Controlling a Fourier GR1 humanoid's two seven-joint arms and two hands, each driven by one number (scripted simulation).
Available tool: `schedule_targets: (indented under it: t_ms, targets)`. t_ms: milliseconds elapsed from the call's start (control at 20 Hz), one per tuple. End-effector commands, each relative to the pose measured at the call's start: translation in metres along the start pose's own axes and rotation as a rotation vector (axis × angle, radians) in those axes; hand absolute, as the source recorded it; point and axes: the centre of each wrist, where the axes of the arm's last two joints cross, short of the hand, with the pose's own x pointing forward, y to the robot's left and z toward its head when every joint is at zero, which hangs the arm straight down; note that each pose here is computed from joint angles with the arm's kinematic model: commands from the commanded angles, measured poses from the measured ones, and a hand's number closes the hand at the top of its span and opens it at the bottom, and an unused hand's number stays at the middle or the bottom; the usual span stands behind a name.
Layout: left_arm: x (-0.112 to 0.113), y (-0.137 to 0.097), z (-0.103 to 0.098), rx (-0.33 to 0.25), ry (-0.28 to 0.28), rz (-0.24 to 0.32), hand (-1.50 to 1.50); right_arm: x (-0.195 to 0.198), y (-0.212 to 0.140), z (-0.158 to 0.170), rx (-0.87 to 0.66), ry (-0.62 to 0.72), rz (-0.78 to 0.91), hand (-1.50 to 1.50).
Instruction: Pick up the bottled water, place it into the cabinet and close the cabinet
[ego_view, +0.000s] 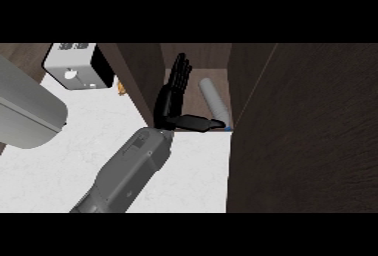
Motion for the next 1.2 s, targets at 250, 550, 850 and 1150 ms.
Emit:
schedule_targets:
  t_ms: [250,550,850,1150]
  targets:
    - [0.014,-0.004,0.066,-0.108,0.000,0.132,-1.50,0.031,0.004,-0.006,0.026,-0.016,0.055,-1.50]
    - [0.046,0.032,0.084,-0.092,0.031,0.123,1.50,0.039,0.004,-0.004,0.243,0.007,0.106,1.50]
    - [0.054,0.029,0.131,-0.043,0.022,0.106,1.50,0.043,0.009,-0.001,0.430,0.071,0.116,1.50]
    - [0.082,0.083,0.153,-0.003,-0.007,0.078,-1.50,0.049,0.019,-0.010,0.561,-0.010,0.149,1.50]
